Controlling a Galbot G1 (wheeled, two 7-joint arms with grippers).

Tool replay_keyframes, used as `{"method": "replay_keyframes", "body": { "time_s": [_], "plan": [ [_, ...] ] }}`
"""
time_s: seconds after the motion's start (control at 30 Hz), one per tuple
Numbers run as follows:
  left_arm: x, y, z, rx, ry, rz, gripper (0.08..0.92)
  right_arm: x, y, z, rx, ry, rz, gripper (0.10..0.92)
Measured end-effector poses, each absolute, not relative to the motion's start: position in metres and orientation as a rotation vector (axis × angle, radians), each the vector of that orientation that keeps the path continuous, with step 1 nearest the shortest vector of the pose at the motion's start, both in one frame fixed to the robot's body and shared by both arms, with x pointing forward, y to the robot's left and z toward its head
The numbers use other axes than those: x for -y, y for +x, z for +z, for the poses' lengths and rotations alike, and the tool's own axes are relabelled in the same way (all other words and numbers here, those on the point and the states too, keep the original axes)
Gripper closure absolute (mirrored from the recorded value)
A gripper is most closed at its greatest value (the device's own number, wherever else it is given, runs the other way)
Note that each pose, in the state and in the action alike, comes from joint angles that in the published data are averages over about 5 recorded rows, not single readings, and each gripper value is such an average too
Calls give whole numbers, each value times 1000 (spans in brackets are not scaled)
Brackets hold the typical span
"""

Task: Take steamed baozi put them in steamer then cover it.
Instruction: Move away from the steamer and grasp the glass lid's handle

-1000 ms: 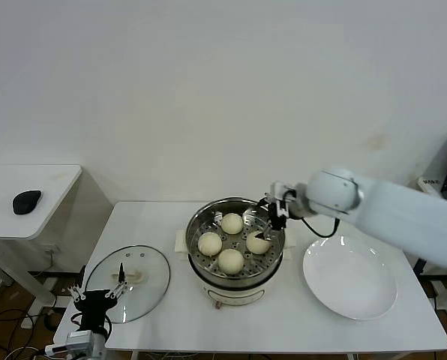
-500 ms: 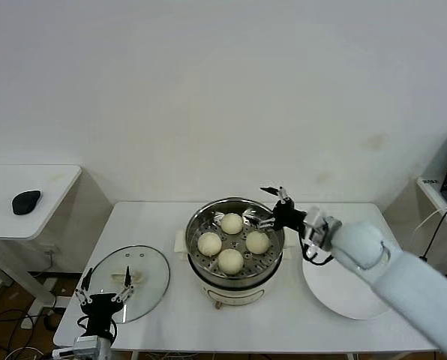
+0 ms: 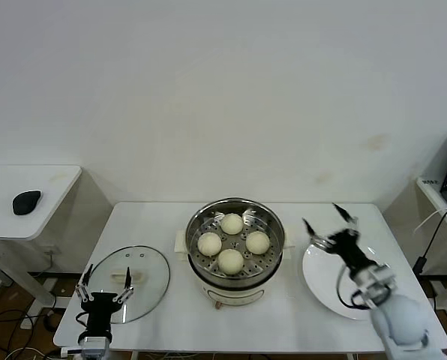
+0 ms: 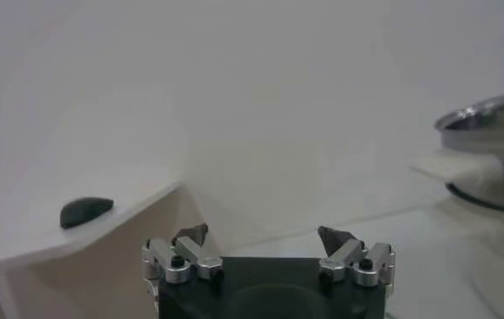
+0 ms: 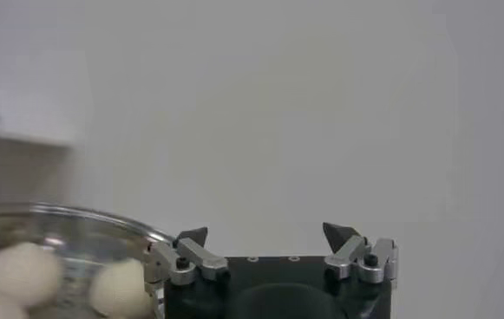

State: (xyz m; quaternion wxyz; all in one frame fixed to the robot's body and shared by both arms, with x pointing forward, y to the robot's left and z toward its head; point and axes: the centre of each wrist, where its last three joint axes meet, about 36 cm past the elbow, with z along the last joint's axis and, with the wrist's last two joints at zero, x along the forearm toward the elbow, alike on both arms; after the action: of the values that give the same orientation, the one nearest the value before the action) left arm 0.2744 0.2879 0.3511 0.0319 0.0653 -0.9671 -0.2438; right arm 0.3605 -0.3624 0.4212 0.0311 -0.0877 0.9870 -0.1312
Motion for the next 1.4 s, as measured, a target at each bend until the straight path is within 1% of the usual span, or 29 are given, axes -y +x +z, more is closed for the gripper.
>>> {"method": "replay_keyframes", "body": {
  "time_s": [0.13, 0.3, 0.6, 0.8, 1.03, 1.4],
  "plan": [
    [-307, 271, 346, 2901, 135, -1025, 177, 383, 330, 409, -3106, -93, -386, 200],
    [-332, 262, 340, 2763, 25, -1370, 177, 399, 307, 400, -3146, 55, -370, 200],
    [-357, 256, 325, 2513, -174, -1836, 177, 409, 289, 387, -3193, 209, -285, 200],
    [-368, 266, 310, 2357, -275, -2024, 177, 409, 280, 381, -3209, 258, -258, 200],
    [-382, 288, 294, 2217, -345, -2140, 177, 410, 269, 376, -3220, 310, -250, 200],
    [-393, 330, 288, 2097, -370, -2246, 177, 408, 259, 370, -3231, 350, -235, 200]
  ]
}}
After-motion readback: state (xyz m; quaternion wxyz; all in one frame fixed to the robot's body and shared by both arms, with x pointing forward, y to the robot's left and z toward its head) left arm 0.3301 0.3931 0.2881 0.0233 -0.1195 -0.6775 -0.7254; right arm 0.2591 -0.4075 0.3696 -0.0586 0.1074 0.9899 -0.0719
